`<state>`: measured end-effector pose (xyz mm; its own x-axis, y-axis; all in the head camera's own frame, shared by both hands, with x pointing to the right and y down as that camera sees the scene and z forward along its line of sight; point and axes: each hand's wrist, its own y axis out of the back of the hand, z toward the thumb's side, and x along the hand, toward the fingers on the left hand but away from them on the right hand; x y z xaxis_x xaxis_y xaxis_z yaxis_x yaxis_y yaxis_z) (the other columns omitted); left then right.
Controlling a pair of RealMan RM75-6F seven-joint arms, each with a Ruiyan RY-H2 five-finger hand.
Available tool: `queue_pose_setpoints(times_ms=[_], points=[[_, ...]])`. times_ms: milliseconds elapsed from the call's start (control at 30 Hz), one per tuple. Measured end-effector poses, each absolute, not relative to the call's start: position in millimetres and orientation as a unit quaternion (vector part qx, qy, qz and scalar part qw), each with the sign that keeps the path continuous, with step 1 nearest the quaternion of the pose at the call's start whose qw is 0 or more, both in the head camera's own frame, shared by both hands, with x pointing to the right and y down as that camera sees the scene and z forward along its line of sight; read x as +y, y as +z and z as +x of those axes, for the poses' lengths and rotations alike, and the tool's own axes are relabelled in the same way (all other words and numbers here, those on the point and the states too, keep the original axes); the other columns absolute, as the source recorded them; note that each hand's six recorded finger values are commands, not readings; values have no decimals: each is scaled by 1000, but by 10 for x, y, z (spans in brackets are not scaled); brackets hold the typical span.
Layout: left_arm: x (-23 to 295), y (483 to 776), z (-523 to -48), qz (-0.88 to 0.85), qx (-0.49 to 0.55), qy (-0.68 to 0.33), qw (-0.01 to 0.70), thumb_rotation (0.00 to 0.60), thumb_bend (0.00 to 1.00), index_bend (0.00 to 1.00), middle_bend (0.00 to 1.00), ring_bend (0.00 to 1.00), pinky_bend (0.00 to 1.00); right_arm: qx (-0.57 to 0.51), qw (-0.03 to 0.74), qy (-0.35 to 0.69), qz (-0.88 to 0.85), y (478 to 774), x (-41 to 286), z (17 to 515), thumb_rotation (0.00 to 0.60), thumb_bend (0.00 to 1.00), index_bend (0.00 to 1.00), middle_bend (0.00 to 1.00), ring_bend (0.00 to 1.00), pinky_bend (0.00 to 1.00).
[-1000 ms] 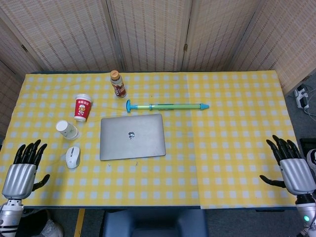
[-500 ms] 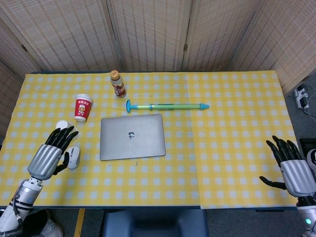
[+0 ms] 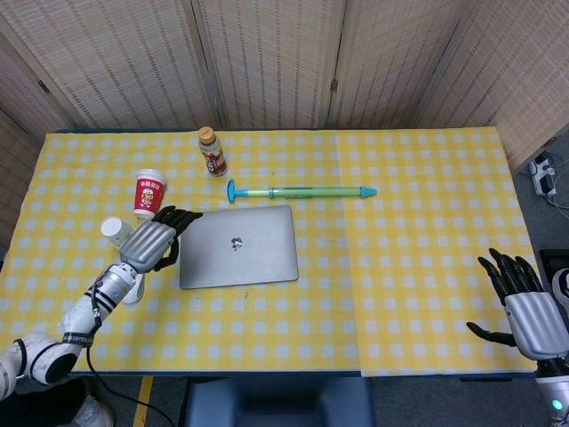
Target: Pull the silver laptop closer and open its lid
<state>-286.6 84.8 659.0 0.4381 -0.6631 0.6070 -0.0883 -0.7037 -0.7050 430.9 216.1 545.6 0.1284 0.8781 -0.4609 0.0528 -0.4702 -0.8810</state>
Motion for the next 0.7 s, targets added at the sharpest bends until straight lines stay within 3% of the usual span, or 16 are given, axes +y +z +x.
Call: queue_pose_setpoints(times_ms=[400, 467, 567, 700], points=[[365, 7143, -2510, -794, 221, -523, 216, 589, 1000, 53, 160, 90, 1, -353, 373, 547, -662, 5408, 2146, 4228, 498, 158, 0, 0, 54, 0], [305, 7220, -2460, -792, 220, -530, 209, 546, 1000, 34, 160, 78, 0, -353, 371, 548, -661, 5416, 2140, 4225, 497, 159, 0, 0, 56, 0], [236, 7330, -2407, -788, 217, -541, 198, 433, 1000, 6, 160, 72, 0, -356, 368, 549, -661, 5435, 2135, 4222, 496, 159, 0, 0, 55, 0], [178, 7470, -2344, -783, 213, -554, 185, 401, 1000, 2, 160, 67, 0, -357, 369, 550, -659, 5438, 2126, 4217, 497, 159, 0, 0, 53, 0]])
